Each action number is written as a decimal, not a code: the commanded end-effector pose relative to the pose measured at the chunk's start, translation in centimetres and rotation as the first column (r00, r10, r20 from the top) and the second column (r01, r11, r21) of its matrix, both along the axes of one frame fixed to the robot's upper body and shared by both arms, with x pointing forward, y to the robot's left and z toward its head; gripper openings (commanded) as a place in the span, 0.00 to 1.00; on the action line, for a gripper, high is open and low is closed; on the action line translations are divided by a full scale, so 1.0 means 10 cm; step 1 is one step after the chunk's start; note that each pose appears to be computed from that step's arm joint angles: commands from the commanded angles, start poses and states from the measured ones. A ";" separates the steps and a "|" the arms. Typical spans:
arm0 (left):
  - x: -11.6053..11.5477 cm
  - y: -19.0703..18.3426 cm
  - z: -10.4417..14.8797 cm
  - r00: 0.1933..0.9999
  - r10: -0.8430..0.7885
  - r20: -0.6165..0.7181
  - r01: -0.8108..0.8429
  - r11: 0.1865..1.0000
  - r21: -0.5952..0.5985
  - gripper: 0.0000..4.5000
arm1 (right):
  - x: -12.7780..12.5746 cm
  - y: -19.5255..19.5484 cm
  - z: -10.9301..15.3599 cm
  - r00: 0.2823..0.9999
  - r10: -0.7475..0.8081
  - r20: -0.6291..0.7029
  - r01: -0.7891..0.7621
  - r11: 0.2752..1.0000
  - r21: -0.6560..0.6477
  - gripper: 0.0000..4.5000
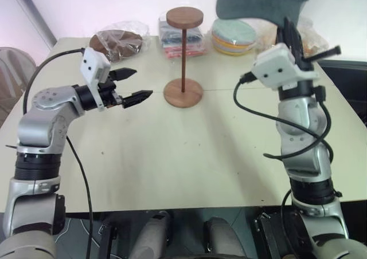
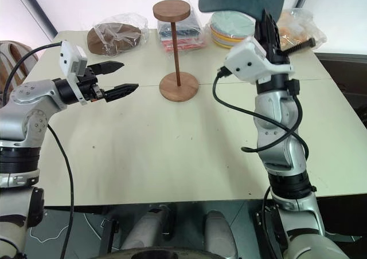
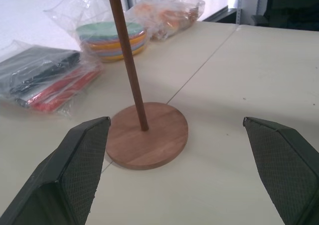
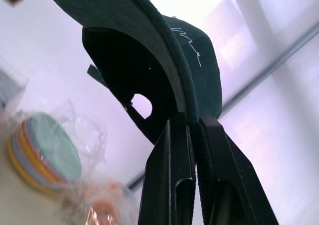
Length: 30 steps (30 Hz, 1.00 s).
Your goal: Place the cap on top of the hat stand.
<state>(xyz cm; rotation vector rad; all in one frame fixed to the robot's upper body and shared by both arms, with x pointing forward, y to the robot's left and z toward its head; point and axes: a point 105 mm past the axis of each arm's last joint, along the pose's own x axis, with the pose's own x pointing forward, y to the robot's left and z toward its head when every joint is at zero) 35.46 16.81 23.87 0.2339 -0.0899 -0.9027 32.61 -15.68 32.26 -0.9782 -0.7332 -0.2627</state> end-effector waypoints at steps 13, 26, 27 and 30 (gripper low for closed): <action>0.18 0.06 0.10 0.991 0.098 0.086 -0.094 0.994 -0.046 1.00 | -0.10 0.75 0.16 0.953 0.295 0.065 -0.291 0.955 -0.058 0.03; 0.16 0.11 0.08 0.989 0.121 0.086 -0.118 0.992 -0.045 1.00 | 0.03 0.93 -0.29 0.925 0.378 -0.049 -0.380 0.924 -0.048 0.03; 0.15 0.11 0.08 0.989 0.123 0.086 -0.119 0.992 -0.043 1.00 | 0.04 0.93 -0.31 0.925 0.376 -0.054 -0.379 0.924 -0.045 0.03; 0.14 0.13 0.09 0.988 0.127 0.087 -0.124 0.991 -0.042 1.00 | 0.09 0.92 -0.40 0.928 0.367 -0.066 -0.370 0.927 -0.050 0.03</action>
